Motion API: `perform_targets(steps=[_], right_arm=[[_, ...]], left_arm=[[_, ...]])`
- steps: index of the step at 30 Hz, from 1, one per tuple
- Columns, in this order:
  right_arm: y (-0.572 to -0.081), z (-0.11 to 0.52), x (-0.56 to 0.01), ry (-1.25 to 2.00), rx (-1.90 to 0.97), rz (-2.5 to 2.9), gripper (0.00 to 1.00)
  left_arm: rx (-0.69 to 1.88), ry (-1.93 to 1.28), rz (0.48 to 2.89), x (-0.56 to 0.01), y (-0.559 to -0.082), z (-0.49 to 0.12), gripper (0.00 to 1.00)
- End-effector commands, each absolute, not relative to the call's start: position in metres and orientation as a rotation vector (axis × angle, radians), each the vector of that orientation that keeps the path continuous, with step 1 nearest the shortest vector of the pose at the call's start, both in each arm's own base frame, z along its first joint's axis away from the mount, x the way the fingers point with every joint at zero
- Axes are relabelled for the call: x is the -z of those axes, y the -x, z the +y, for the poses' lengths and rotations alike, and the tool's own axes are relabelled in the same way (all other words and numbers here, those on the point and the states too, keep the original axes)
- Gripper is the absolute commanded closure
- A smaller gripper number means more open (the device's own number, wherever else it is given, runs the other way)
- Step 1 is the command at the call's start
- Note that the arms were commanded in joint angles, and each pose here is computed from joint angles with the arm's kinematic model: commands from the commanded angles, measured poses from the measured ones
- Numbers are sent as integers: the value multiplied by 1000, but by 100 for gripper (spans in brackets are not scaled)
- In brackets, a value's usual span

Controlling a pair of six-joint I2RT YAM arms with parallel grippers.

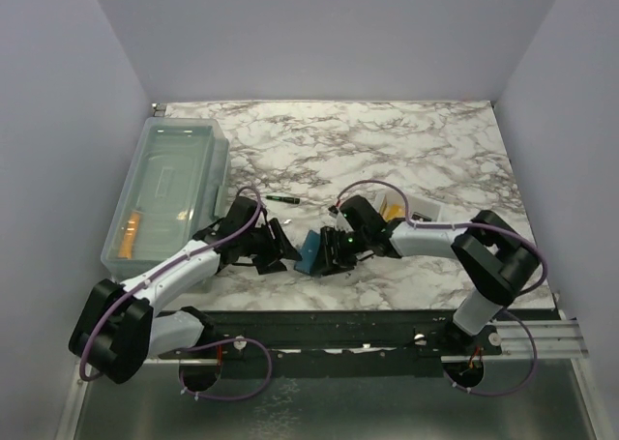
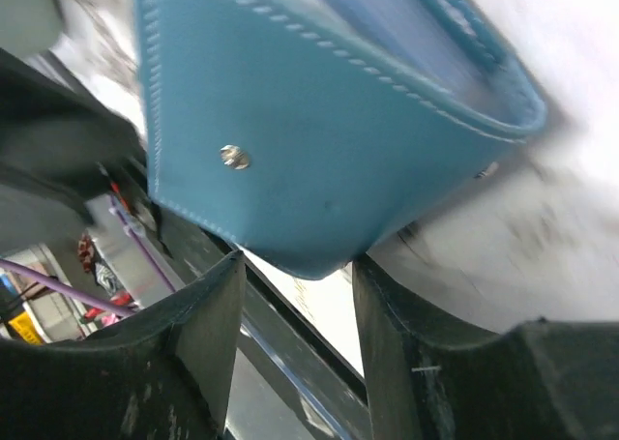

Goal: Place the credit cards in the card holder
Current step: Close the card holder at the center of the board.

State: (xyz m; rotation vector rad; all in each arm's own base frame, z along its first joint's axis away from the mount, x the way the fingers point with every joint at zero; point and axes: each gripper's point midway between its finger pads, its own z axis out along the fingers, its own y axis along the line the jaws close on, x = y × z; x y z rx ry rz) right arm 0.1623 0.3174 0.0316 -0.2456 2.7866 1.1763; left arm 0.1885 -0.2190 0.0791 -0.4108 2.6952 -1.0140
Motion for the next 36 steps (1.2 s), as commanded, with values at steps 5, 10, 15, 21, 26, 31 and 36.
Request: perform_targets(steps=[5,10,15,21,26,31,36], right_arm=[[-197,336,-93,331,-1263,2620,37],[-240,292,-83,367,-1159,2668,34],[-275,309,-76,489,-1178,2651,34],[-268,328,-56,518,-1386,2618,45],[-227,328,-59,470,-1516,2596,56],[-169,344,-62,478,-1627,2613,63],[-129,337,-62,286,-1685,2679,56]], left_arm=[[1203,604,2747,-97,-165,-231,45],[1233,574,2808,-88,-161,-237,46],[1181,587,2761,-75,-184,-241,49],[902,596,2730,-42,-214,-224,56],[725,508,2742,-19,-233,-215,62],[612,410,2728,-17,-259,-213,62],[618,211,2726,-27,-277,-225,59]])
